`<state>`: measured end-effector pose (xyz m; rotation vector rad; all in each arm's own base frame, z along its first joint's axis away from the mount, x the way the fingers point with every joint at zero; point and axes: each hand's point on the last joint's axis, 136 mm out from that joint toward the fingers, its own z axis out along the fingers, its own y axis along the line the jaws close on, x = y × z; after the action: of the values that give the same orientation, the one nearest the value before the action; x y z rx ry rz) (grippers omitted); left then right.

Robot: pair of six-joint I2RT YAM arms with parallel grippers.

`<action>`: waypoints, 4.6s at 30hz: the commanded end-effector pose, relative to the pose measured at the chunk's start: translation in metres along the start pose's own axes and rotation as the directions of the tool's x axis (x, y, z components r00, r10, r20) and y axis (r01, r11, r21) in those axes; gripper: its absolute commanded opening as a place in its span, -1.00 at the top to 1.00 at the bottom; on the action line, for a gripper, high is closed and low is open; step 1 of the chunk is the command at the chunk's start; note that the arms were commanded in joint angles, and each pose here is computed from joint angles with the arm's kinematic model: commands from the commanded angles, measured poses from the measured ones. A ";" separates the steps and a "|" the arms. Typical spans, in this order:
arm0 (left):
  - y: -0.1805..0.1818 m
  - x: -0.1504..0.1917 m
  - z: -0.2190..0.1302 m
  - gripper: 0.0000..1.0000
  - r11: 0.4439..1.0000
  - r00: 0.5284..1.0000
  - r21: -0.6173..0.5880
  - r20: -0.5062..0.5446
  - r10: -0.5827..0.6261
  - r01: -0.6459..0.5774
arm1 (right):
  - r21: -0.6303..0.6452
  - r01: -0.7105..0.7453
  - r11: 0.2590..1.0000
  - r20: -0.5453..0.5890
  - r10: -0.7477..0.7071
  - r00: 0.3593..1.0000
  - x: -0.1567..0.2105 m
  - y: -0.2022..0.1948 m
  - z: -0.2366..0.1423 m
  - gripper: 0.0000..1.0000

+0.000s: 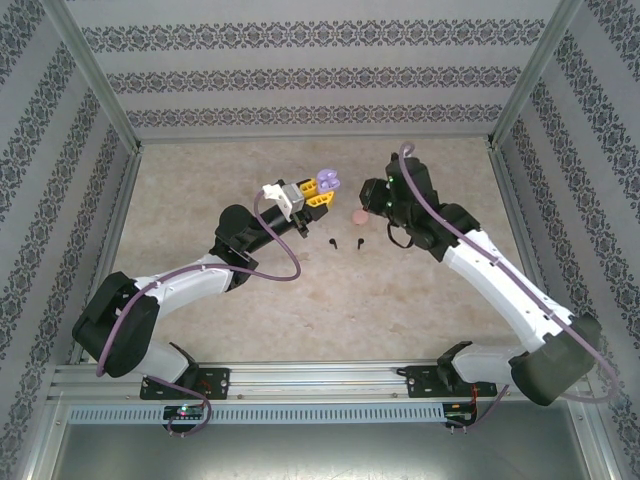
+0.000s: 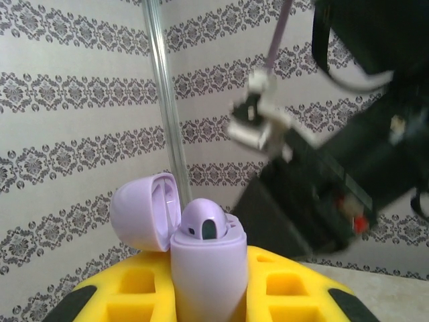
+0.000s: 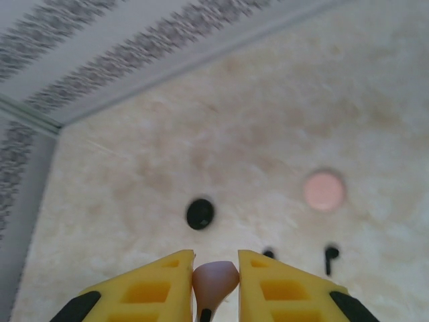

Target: Insert wireless bluetooth earbuds into charging case

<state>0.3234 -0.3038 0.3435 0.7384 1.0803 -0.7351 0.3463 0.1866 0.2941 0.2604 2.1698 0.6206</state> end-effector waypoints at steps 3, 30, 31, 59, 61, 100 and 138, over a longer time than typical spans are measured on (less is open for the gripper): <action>-0.002 -0.021 0.003 1.00 0.998 0.999 0.044 0.037 0.036 -0.037 | -0.128 0.160 0.979 0.086 -0.150 0.985 -0.035 0.048 -0.039 0.58; -0.004 -0.017 0.011 1.00 0.997 0.999 0.072 0.033 0.006 -0.008 | -0.250 0.263 0.932 0.111 -0.242 0.964 -0.016 0.098 -0.053 0.58; -0.003 -0.017 0.011 1.00 0.997 0.999 0.070 0.034 0.007 -0.010 | -0.248 0.262 0.933 0.107 -0.242 0.964 -0.015 0.098 -0.052 0.58; -0.003 -0.018 0.012 1.00 0.997 0.999 0.072 0.039 -0.001 -0.002 | -0.244 0.239 0.940 0.133 -0.211 0.968 -0.015 0.093 -0.061 0.63; -0.003 -0.018 0.012 1.00 0.997 0.999 0.071 0.039 -0.001 -0.002 | -0.249 0.232 0.940 0.160 -0.196 0.967 -0.021 0.092 -0.072 0.63; -0.004 -0.028 0.014 1.00 0.996 0.998 0.084 0.057 -0.005 0.000 | -0.262 0.266 0.928 0.224 -0.210 0.952 -0.012 0.098 -0.044 0.66; -0.004 -0.029 0.016 1.00 0.996 0.998 0.089 0.062 -0.013 0.008 | -0.282 0.303 0.910 0.165 -0.265 0.950 0.009 0.101 -0.033 0.31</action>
<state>0.3281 -0.3122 0.3439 0.7730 1.1163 -0.7991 0.3231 0.2578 0.3660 -0.1354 1.8711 0.7101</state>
